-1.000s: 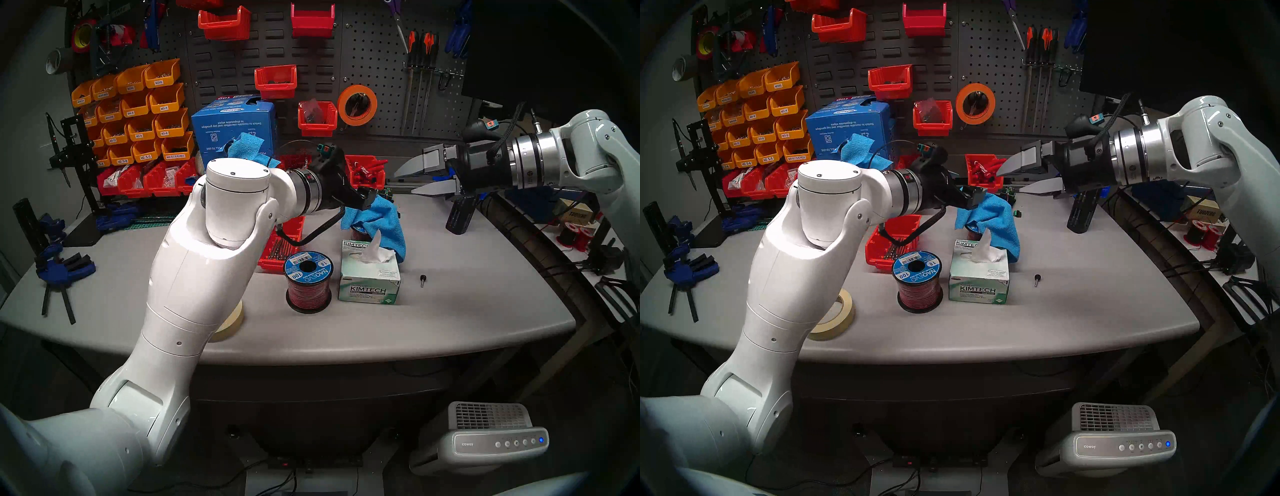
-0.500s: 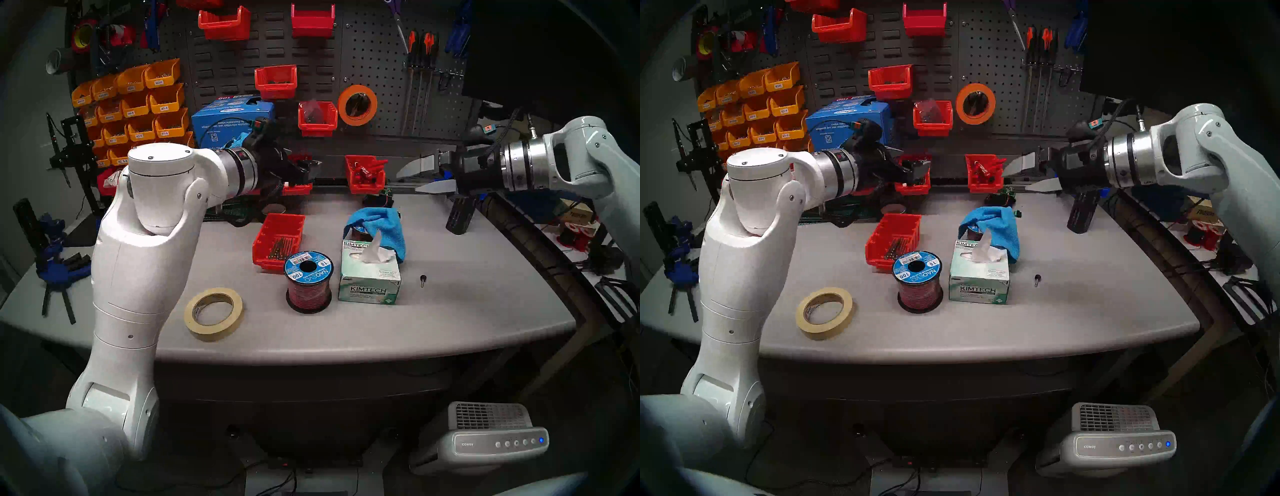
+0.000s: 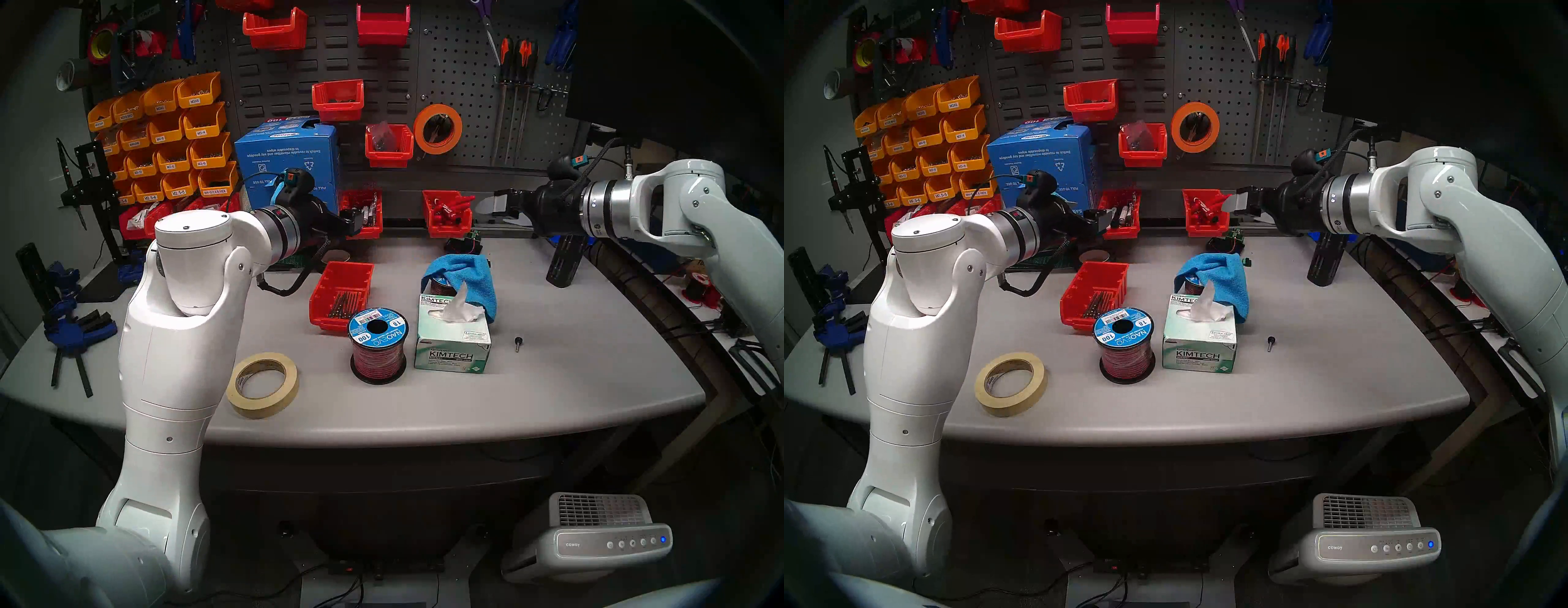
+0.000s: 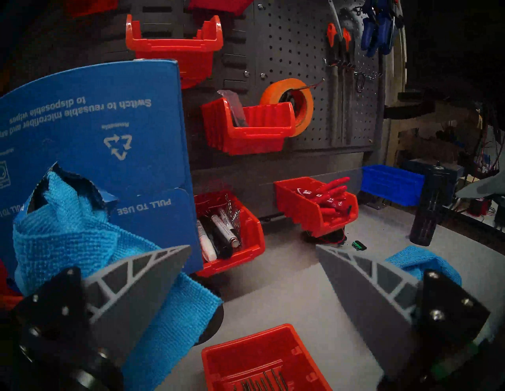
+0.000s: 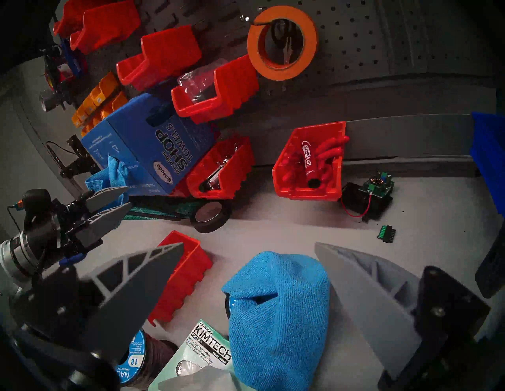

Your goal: Take out a shop towel

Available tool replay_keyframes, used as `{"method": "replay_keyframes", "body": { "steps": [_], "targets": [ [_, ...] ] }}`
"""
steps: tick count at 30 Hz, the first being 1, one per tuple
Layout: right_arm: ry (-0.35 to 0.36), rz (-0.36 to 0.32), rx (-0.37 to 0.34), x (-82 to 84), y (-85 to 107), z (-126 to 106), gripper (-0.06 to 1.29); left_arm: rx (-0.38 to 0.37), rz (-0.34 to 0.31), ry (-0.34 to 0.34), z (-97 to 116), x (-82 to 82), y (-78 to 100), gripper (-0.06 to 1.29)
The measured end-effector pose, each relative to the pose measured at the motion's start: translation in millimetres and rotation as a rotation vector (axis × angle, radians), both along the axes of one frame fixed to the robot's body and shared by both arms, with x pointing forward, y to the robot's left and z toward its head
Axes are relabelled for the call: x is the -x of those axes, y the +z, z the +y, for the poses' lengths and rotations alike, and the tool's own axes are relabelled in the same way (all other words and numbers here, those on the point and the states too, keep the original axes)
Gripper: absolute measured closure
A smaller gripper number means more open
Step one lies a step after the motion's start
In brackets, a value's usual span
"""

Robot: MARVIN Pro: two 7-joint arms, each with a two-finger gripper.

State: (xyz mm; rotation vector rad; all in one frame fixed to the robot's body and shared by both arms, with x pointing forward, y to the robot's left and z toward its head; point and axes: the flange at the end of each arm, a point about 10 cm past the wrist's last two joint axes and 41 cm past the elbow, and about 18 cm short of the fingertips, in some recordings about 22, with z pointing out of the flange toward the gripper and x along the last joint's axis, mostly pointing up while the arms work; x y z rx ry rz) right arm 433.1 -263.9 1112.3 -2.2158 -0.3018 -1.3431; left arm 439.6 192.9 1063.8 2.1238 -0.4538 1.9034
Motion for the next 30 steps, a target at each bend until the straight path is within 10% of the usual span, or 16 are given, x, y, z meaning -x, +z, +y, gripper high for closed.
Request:
{"method": "replay_keyframes", "body": {
  "steps": [30],
  "targets": [
    [-0.084, -0.151, 0.089, -1.3, -84.0, 53, -0.02, 0.127, -0.093, 0.081, 4, 58.9, 2.9, 0.00]
  ]
}}
